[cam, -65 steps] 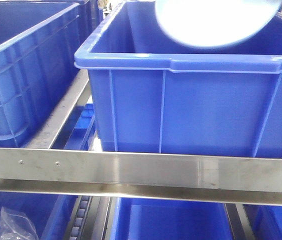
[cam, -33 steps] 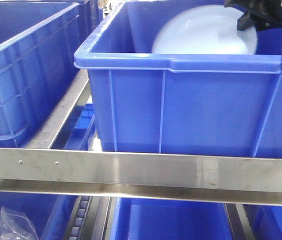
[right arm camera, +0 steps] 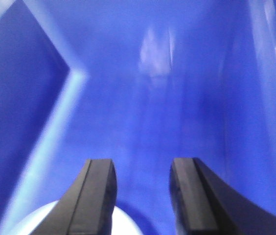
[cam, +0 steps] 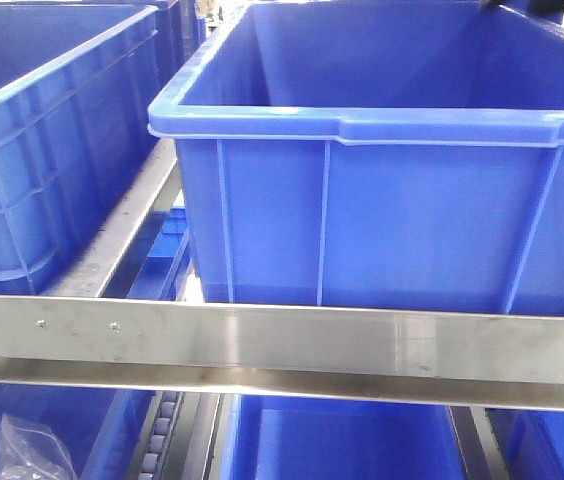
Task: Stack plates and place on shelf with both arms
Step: 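Open the right gripper and raise it out of the blue bin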
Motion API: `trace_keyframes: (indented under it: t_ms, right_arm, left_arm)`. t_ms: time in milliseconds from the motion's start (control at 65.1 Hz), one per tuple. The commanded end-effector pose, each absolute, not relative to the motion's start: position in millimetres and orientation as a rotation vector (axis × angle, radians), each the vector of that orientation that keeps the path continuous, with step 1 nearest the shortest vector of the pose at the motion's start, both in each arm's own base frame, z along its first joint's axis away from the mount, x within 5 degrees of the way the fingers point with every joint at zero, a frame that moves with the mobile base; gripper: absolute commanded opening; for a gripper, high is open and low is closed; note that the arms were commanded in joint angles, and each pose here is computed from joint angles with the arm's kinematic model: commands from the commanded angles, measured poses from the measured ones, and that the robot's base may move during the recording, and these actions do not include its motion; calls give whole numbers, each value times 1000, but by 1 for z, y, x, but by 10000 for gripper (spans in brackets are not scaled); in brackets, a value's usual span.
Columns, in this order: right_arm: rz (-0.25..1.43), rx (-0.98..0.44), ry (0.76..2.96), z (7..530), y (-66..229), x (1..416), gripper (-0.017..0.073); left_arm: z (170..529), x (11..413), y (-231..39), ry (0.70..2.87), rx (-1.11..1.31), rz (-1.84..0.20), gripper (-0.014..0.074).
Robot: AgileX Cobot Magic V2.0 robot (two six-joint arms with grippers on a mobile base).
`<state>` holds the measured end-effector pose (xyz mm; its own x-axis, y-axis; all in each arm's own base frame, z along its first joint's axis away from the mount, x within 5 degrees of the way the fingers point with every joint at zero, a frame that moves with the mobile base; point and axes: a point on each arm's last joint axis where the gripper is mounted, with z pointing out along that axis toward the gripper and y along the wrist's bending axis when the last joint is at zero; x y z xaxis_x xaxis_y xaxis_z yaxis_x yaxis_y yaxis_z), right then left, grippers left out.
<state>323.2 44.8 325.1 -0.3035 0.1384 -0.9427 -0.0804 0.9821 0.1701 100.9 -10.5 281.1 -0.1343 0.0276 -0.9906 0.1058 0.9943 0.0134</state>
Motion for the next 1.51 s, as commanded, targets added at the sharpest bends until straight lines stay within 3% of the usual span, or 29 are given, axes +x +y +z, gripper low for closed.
trace_keyframes:
  t_ms: [0, 169, 707, 937, 1122, 1491]
  right_arm:
    - [196, 15, 1742, 364, 40, 307, 301]
    - [209, -8, 1772, 378, 39, 282, 41]
    - [220, -31, 1597, 369, 20, 129, 55]
    - [246, -80, 1685, 357, 18, 81, 55]
    - [257, -109, 1724, 351, 17, 57, 55]
    - [193, -115, 1647, 351, 13, 49, 55]
  left_arm:
    - [298, 102, -10, 1596, 87, -72, 83]
    - [298, 102, -10, 1596, 87, -72, 83]
    - [298, 102, -10, 1596, 87, -72, 83]
    - [298, 102, -10, 1596, 87, -72, 83]
    - [298, 102, -10, 1596, 87, -72, 83]
    - [298, 102, -10, 1596, 87, -72, 83]
